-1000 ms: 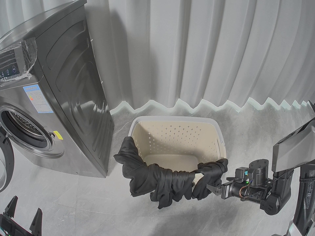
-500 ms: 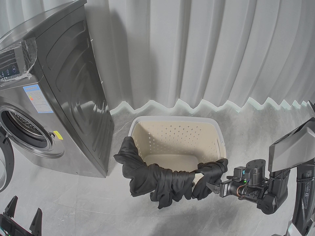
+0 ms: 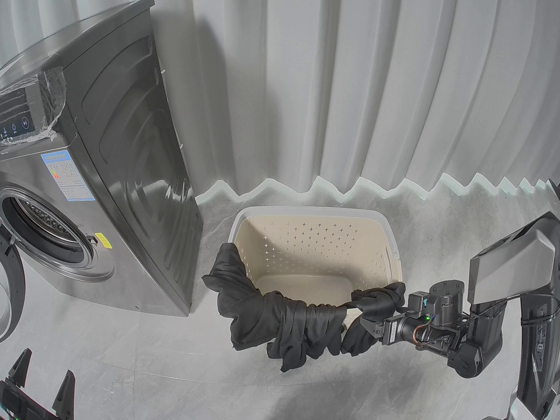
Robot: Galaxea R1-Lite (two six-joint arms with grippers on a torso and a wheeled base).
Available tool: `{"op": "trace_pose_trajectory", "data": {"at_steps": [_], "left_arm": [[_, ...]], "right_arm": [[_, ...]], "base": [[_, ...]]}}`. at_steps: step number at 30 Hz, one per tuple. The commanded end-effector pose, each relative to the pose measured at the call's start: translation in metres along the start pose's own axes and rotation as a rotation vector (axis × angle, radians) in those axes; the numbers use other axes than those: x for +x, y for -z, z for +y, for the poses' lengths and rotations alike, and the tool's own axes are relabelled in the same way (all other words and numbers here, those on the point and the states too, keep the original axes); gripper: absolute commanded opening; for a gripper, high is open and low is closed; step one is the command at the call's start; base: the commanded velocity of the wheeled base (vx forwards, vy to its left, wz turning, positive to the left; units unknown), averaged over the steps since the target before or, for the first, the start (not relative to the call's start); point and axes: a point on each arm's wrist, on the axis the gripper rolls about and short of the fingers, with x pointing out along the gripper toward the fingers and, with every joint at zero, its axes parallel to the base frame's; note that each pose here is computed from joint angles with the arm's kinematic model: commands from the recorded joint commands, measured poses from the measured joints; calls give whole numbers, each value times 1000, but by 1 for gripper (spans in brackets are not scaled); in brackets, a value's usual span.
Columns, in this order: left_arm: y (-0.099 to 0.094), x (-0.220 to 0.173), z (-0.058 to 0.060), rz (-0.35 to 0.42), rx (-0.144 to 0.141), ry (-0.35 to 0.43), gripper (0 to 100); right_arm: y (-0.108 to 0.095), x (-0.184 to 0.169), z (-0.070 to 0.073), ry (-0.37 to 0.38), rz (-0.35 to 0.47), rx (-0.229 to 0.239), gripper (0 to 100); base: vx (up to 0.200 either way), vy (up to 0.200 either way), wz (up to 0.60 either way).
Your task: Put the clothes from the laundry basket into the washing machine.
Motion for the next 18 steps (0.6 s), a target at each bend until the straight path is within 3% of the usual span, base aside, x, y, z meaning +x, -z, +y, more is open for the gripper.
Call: {"op": "trace_pose_trajectory", "data": {"at_steps": [1, 18], "left_arm": [[5, 0, 0, 0, 0, 0, 100], [5, 0, 0, 0, 0, 0, 100]], "right_arm": [[-3, 2, -1, 0, -13, 2, 0], [0, -12, 6, -21, 2, -6, 0]], "base": [[0, 0, 0], [0, 0, 0]]}}
